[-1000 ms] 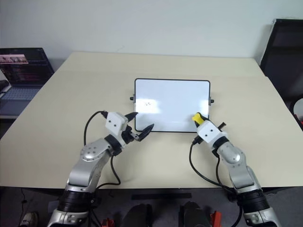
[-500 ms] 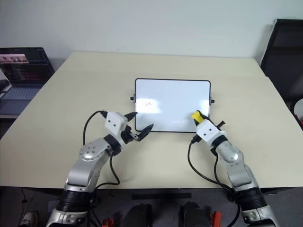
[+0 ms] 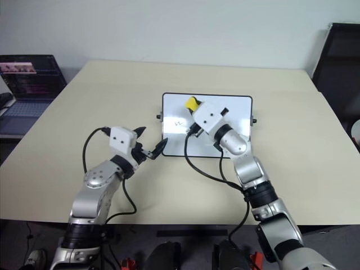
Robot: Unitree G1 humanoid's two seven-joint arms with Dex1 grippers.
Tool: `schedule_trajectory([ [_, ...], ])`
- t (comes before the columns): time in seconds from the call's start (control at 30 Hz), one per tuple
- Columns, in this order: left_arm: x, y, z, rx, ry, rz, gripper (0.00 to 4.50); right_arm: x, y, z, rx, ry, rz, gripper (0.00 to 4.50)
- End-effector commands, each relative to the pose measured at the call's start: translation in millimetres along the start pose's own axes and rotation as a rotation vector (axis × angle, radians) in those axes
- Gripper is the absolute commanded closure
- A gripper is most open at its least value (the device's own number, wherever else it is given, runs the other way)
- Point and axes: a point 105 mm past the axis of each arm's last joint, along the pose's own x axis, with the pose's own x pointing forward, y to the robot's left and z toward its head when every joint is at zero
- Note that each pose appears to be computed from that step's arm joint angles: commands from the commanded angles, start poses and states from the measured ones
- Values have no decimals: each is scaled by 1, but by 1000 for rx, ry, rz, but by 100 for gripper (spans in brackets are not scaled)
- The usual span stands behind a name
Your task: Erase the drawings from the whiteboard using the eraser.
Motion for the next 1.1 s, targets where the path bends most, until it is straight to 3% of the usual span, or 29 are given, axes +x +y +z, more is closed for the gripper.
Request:
schedule_trajectory([
  [0.03,-3,2,11,5,-48,29,0,19,5,13,-15,-23,68,362],
  [0.27,-3,-4,14,2,-56,25,0,50,16,10,-100,62,137,362],
  [0.57,-6,-1,13,2,-54,34,0,63,25,-2,-178,166,173,362],
  [0.8,-5,-3,15,5,-59,30,0,49,40,-36,-189,294,237,362],
  [1.1,-3,-3,18,7,-63,28,0,10,74,-60,-134,358,331,362],
])
